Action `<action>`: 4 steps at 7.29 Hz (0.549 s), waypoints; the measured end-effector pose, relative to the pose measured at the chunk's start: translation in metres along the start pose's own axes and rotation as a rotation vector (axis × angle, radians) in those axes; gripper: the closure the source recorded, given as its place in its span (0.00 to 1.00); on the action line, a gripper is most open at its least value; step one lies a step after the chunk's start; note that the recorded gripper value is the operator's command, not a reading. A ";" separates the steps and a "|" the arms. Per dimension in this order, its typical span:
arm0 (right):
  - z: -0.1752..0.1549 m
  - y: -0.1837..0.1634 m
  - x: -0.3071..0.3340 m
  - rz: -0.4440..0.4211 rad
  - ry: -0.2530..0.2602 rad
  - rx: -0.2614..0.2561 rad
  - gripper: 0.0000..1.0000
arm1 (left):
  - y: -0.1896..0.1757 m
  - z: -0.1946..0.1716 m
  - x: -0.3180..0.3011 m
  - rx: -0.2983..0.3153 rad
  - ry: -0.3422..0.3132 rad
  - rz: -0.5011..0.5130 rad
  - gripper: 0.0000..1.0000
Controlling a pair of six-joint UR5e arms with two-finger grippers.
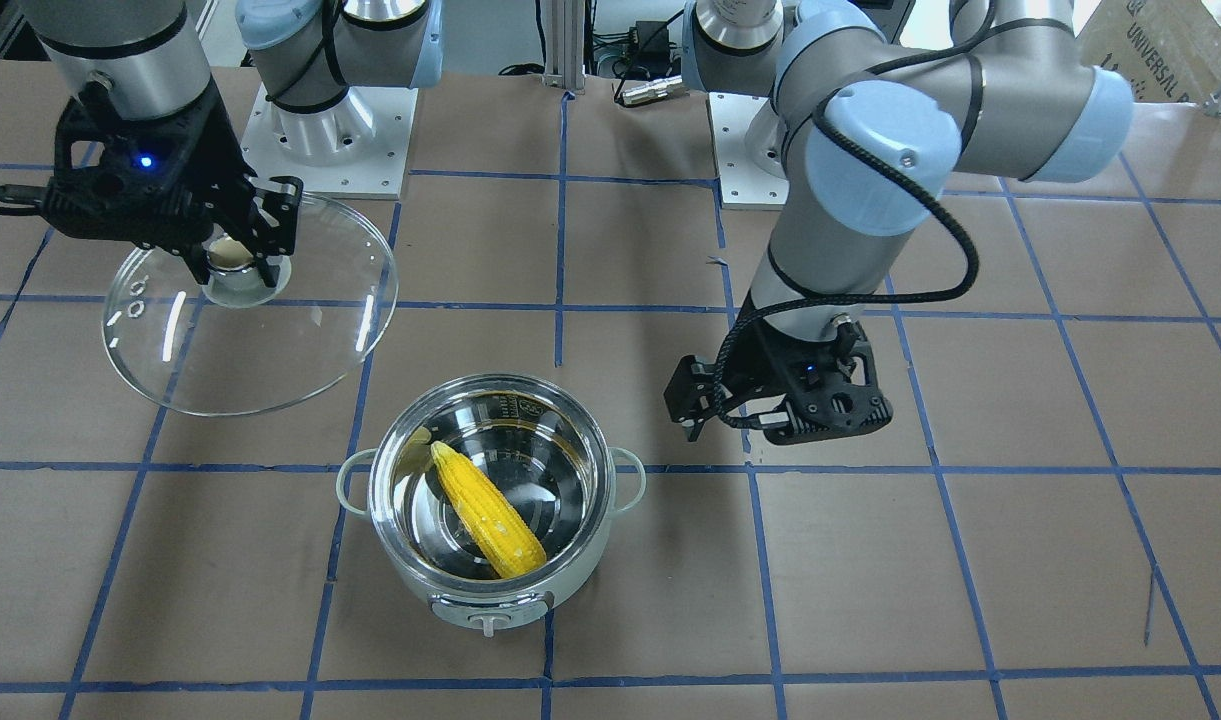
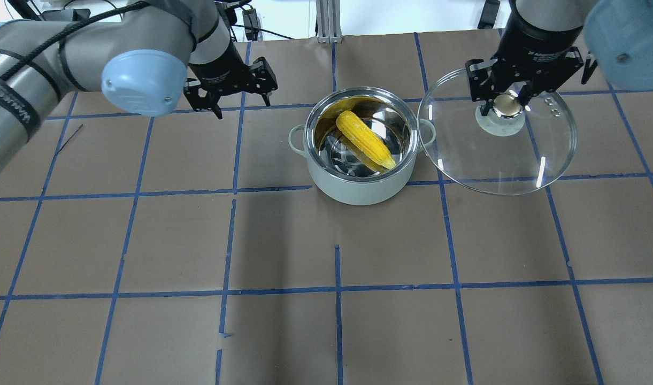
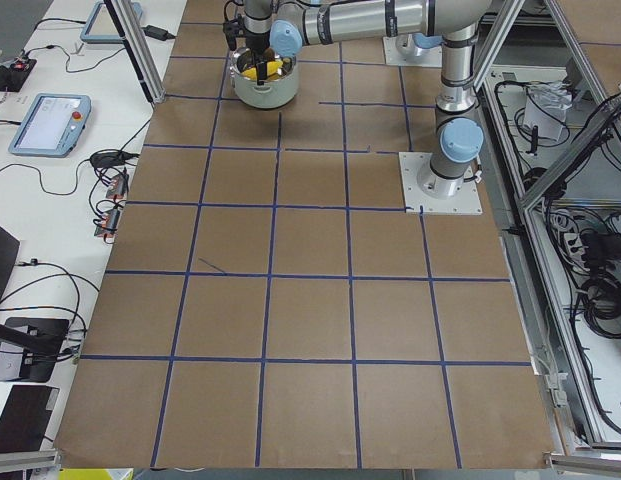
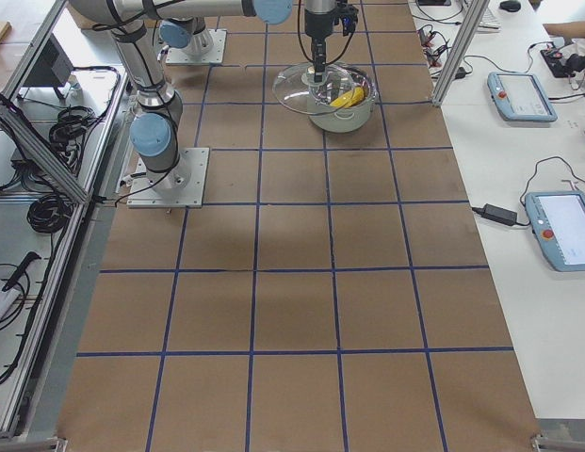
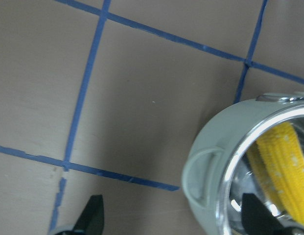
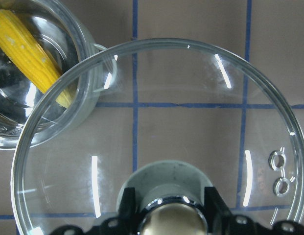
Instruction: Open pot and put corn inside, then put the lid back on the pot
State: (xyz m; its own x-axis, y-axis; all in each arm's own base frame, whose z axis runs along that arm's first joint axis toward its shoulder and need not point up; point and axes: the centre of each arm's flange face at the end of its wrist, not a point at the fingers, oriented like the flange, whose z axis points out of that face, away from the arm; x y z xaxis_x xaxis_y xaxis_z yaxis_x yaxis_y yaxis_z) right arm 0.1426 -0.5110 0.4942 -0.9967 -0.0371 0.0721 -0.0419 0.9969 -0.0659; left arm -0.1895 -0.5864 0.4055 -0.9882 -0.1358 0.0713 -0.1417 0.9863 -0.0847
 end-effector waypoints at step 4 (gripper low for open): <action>0.059 -0.042 -0.098 -0.067 -0.027 0.087 0.61 | 0.043 -0.098 -0.074 -0.028 -0.022 0.170 0.00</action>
State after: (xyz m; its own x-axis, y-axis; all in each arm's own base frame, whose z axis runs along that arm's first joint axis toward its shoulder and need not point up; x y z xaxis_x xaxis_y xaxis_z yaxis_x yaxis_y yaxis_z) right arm 0.2383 -0.5534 0.4309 -0.9929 -0.1070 0.0521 -0.1136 0.9824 -0.1484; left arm -0.1170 -0.5243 0.4943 -0.9989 0.0312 0.0362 0.0287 0.9974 -0.0659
